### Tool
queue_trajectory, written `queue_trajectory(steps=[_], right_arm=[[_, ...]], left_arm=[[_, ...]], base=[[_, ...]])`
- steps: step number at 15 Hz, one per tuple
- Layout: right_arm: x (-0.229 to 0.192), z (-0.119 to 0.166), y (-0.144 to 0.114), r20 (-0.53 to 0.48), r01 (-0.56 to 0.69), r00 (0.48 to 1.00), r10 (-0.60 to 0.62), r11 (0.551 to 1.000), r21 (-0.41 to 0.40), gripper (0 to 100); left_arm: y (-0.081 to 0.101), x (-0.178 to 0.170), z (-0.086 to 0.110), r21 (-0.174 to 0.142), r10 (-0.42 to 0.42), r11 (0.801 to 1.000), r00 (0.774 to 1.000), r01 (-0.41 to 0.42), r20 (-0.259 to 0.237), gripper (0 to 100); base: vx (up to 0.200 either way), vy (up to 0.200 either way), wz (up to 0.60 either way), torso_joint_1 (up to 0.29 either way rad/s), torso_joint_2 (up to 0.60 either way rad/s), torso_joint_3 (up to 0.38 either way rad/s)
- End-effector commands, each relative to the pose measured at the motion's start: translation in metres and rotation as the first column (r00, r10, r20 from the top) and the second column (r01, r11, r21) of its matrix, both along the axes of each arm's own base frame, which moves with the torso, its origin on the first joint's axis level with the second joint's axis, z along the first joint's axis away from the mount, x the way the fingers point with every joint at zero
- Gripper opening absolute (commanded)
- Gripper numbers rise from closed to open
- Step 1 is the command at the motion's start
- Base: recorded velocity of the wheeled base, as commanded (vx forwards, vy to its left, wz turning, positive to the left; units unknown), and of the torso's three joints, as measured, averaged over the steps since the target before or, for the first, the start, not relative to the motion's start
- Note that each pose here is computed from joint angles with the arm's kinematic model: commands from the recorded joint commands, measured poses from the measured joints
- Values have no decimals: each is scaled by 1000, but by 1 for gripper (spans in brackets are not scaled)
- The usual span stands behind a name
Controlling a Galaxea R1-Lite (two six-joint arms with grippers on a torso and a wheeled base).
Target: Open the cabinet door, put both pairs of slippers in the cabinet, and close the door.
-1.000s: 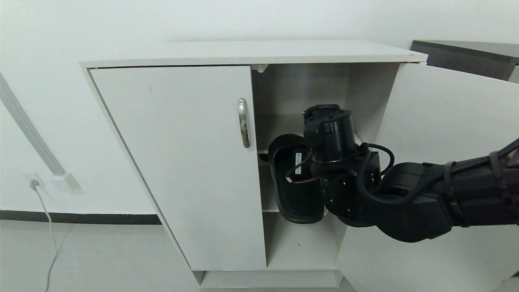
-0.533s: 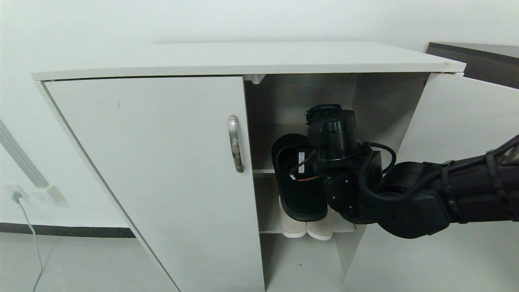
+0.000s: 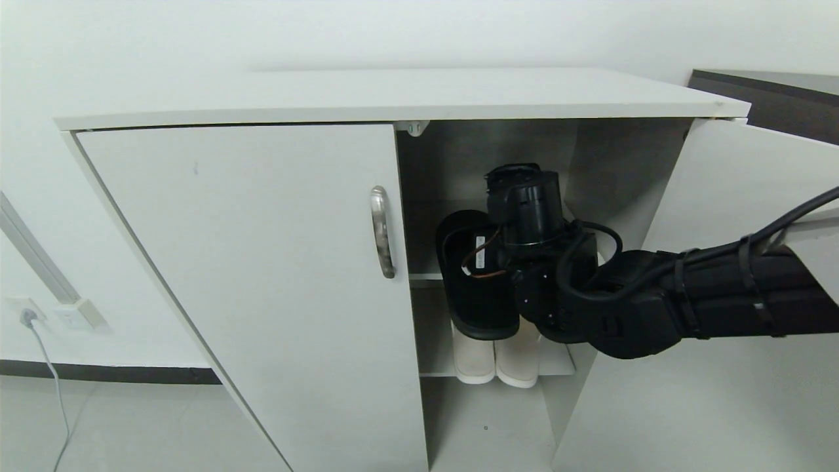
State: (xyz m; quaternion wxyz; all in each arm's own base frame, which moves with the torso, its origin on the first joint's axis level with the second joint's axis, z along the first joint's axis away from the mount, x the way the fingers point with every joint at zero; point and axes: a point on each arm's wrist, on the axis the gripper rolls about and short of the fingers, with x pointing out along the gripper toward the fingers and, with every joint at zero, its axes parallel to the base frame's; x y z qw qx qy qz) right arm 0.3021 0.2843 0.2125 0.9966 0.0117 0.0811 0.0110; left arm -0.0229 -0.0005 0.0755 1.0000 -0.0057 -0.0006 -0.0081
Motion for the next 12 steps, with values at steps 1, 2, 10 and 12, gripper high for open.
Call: queue_trajectory(steps=[1,2,10,12], right_arm=[[17,-6,-1,-3,19,1000,-19,1000,-9,0],[20,-6,-1,2,23,1000,-23,1000,-7,0],[56,25,1,36,45,998,-45,999,23,0],[69,24,0,47,64,997,-66,997,33,0]], left_arm=[[0,0,0,-1,1,1000,1000,-1,0,0],[0,0,0,-1,1,1000,1000,-1,-1,0],[0,0,0,-4,4,1000,1000,-4,-1,0],[0,0,0,-4,4,1000,1000,-4,-1,0]], base=[[0,0,0,0,0,0],[0,0,0,0,0,0],[0,0,0,0,0,0],[0,0,0,0,0,0]])
